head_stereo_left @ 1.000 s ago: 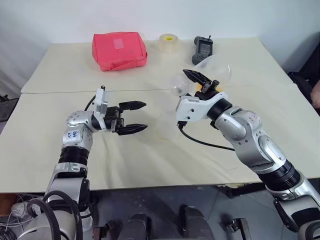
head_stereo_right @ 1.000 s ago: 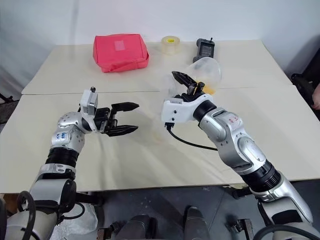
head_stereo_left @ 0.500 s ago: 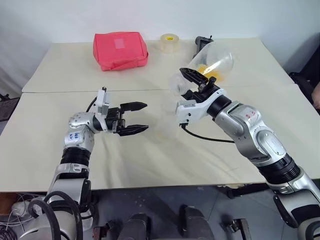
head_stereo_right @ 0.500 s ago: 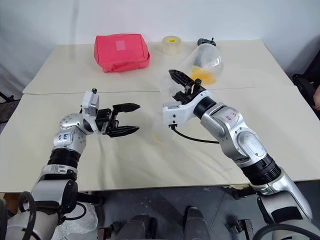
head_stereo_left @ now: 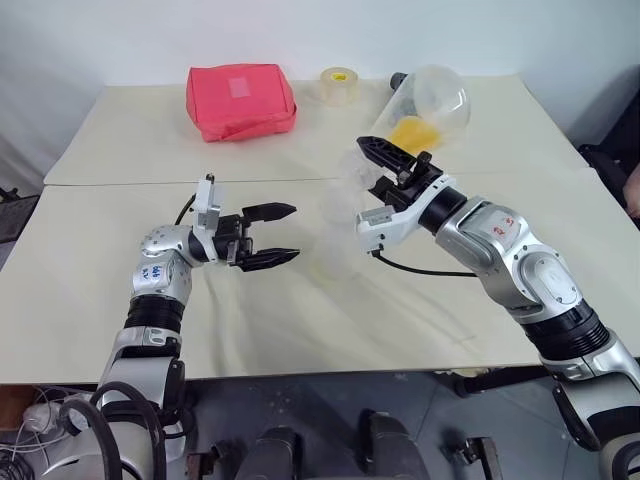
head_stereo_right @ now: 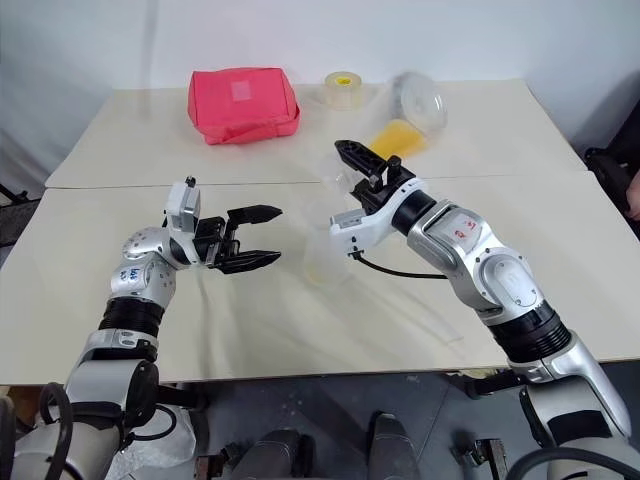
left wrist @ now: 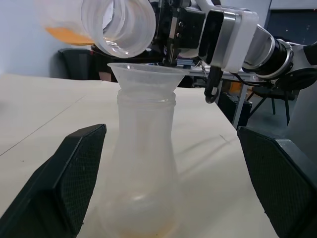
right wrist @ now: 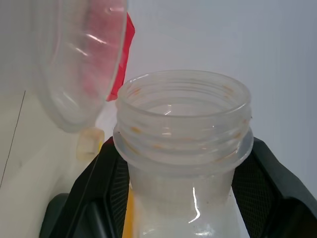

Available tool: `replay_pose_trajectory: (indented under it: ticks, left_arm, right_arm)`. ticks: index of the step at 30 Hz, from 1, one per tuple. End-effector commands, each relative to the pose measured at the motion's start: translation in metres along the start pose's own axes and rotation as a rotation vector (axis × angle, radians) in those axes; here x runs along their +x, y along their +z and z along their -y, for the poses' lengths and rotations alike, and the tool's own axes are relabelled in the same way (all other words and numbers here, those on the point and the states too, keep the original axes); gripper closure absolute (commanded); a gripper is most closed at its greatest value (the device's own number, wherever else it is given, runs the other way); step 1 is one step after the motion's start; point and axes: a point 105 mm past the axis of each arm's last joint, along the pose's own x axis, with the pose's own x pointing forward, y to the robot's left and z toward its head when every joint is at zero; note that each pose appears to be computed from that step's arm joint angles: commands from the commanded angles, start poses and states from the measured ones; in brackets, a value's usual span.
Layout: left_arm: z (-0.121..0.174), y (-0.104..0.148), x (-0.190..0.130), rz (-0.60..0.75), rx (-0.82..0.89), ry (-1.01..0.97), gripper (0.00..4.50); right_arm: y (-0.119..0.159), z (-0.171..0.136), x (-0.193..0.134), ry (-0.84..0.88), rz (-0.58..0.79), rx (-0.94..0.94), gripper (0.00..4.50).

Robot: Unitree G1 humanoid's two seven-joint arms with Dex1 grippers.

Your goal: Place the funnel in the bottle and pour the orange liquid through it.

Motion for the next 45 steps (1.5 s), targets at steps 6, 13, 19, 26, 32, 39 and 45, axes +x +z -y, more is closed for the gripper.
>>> replay_pose_trajectory:
  ticks: [6, 13, 19, 26, 32, 39, 45]
  left_arm:
    - [-0.003, 0.007, 0.0, 0.022, 0.028, 0.013, 0.0]
    - [-0.003, 0.007, 0.0, 0.023, 0.029, 0.014, 0.0]
    - [-0.004, 0.008, 0.0, 0.022, 0.028, 0.014, 0.0]
    - [-0.005, 0.01, 0.001, 0.027, 0.029, 0.012, 0.0]
    - [-0.005, 0.011, -0.001, 0.027, 0.03, 0.015, 0.0]
    - [-0.004, 0.014, -0.01, 0.029, 0.043, 0.029, 0.0]
    - [-0.005, 0.015, -0.012, 0.027, 0.046, 0.037, 0.0]
  right_arm:
    - [-0.006, 0.027, -0.003, -0.093, 0.011, -0.106, 2.07]
    - [-0.008, 0.029, -0.003, -0.098, 0.02, -0.14, 2.07]
    - [-0.011, 0.028, -0.003, -0.096, 0.03, -0.163, 2.07]
    - [-0.009, 0.027, -0.002, -0.098, 0.055, -0.197, 2.07]
    - [-0.008, 0.027, -0.001, -0.104, 0.067, -0.214, 2.07]
    - [-0.007, 0.03, 0.0, -0.117, 0.077, -0.23, 2.07]
    - [-0.005, 0.032, 0.0, -0.126, 0.092, -0.253, 2.07]
